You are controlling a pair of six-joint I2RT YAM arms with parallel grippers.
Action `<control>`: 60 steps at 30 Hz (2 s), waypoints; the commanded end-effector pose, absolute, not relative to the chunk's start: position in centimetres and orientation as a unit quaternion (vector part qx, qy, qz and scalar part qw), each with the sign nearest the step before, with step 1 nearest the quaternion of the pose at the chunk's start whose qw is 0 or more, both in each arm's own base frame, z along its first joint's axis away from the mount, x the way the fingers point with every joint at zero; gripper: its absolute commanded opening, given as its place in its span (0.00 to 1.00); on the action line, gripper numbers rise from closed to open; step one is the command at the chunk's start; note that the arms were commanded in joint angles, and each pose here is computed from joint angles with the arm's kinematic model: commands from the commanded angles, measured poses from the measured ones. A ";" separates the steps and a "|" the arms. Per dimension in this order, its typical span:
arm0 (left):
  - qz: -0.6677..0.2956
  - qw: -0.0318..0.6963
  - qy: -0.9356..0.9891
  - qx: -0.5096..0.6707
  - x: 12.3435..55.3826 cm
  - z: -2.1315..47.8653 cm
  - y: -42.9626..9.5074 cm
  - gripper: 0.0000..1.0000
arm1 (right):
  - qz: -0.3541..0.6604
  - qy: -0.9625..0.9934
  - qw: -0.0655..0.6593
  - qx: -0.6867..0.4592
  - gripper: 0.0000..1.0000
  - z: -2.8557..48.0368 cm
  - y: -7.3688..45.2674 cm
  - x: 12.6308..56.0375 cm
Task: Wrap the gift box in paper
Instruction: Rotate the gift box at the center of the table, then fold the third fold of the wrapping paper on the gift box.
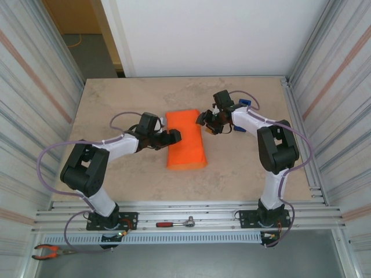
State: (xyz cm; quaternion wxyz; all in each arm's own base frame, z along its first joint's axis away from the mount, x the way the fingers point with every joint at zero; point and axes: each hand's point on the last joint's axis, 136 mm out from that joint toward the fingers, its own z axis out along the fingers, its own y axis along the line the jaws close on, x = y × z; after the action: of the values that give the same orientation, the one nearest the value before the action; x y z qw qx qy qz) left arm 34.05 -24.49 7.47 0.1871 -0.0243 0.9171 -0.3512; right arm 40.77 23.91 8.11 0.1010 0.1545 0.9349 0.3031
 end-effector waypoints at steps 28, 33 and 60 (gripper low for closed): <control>-0.337 0.192 0.917 -0.087 43.8 9.9 -22.0 0.93 | 0.372 0.911 0.105 0.146 0.92 10.8 25.4 45.4; -0.336 0.169 0.924 -0.071 44.4 8.6 -23.7 0.91 | 0.365 0.914 0.085 0.155 0.88 9.1 26.9 46.5; -0.356 0.299 0.885 -0.009 47.8 17.9 -22.6 0.89 | 0.335 0.917 0.173 0.129 0.98 14.5 22.2 45.8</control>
State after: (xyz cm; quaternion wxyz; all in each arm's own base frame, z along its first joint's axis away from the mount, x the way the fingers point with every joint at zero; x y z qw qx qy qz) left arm 49.52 -22.88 13.57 0.2558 -0.0426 0.9011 -0.3476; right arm 47.71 22.82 11.36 0.1330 0.1660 0.9067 0.3641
